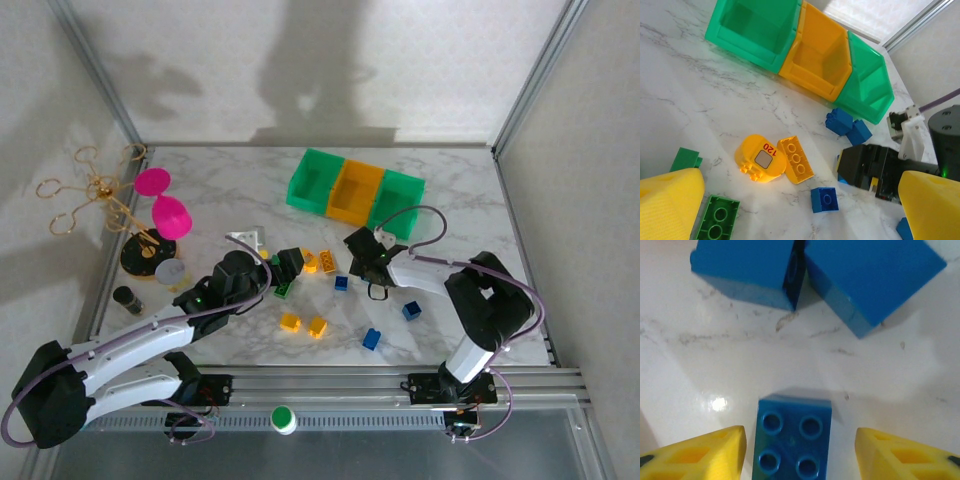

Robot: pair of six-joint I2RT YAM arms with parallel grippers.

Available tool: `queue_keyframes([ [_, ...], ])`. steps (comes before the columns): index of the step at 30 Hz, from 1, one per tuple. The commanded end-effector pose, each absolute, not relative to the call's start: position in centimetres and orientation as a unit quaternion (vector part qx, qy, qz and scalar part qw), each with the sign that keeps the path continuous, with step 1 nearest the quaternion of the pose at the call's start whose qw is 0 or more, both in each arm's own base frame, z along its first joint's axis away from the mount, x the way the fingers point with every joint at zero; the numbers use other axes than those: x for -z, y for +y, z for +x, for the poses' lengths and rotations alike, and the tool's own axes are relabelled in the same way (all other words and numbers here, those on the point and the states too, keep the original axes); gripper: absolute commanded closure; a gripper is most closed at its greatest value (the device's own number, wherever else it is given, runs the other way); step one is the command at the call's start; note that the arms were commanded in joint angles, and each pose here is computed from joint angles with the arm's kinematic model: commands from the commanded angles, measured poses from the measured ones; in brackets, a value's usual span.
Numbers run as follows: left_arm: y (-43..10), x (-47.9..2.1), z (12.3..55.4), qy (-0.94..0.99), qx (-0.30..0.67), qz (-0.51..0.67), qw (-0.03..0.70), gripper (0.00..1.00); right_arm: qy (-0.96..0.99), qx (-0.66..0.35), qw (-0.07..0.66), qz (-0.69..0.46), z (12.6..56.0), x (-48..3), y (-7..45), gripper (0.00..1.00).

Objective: Sort the legos into containers by color
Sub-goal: Pick up the lego from the center of the table.

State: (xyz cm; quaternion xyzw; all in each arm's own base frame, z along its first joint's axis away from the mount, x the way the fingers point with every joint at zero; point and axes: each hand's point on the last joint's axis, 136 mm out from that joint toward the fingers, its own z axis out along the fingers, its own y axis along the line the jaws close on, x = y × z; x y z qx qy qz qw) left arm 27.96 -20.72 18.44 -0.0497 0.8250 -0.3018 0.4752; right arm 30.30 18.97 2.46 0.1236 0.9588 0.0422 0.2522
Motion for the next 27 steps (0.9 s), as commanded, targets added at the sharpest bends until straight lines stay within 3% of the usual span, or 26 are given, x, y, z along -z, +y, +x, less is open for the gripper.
queue_keyframes([
  [1,-21.3,-19.9,28.3,0.817,0.307,-0.05,0.486,0.01,0.961,-0.028,0.25,0.112,29.6,-2.6,18.6,0.43],
  [12,-21.0,-20.2,28.2,0.816,0.304,-0.052,0.489,0.01,0.963,-0.021,0.254,0.086,30.2,-2.6,19.3,0.58],
  [27,-20.8,-20.4,28.0,0.813,0.307,-0.056,0.491,0.01,0.958,-0.036,0.272,0.079,30.0,-4.4,19.2,0.69],
])
